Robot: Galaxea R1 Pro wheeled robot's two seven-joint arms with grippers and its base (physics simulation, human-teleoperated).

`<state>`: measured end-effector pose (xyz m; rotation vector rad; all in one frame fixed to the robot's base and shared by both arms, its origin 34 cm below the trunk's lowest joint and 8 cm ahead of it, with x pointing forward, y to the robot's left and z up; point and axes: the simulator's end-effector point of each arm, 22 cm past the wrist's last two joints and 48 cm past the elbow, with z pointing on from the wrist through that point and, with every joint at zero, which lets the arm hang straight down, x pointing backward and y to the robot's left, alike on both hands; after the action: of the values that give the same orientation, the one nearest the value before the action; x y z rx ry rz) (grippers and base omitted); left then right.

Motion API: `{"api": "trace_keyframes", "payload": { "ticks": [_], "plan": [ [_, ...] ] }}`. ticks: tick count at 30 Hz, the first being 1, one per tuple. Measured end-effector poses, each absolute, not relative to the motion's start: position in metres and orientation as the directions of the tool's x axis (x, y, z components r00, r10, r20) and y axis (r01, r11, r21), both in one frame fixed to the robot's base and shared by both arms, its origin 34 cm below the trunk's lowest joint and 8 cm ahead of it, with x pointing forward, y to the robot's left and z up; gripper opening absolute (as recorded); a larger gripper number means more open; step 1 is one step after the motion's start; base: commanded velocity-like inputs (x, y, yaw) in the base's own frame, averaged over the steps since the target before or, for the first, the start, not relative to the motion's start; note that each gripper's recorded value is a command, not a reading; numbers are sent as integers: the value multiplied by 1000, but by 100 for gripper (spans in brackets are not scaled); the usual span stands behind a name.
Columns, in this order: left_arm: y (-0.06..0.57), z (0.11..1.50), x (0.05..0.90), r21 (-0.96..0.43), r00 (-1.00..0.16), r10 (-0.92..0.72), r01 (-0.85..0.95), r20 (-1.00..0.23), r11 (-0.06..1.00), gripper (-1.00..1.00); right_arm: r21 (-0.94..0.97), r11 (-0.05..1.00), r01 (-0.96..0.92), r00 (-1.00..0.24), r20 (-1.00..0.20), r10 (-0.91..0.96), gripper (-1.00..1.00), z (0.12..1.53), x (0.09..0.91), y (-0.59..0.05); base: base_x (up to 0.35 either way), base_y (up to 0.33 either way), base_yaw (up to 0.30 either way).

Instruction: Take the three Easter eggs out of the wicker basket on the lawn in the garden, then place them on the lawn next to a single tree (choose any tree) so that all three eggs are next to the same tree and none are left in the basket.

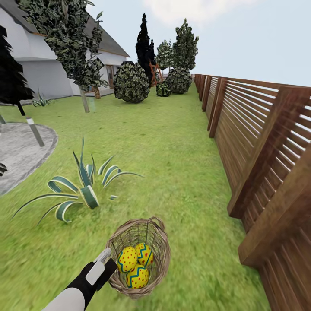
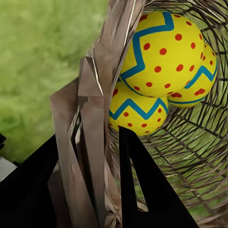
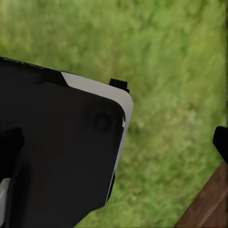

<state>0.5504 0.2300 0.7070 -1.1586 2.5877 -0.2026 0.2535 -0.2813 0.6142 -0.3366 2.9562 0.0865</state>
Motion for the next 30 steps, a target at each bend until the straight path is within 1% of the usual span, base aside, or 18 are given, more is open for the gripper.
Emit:
{"api": "trace_keyframes", "payload": {
  "ticks": [14, 30],
  "plan": [
    [229, 707, 551, -250, -626, -751, -708, -209, 660, -100, 38, 973, -228, -961, -171, -218, 100, 614, 254, -282, 328, -106, 5],
    [230, 707, 551, -249, -628, -749, -707, -211, 662, -100, 38, 973, -228, -961, -171, -218, 100, 614, 254, -282, 328, -98, 98]
  ]
}}
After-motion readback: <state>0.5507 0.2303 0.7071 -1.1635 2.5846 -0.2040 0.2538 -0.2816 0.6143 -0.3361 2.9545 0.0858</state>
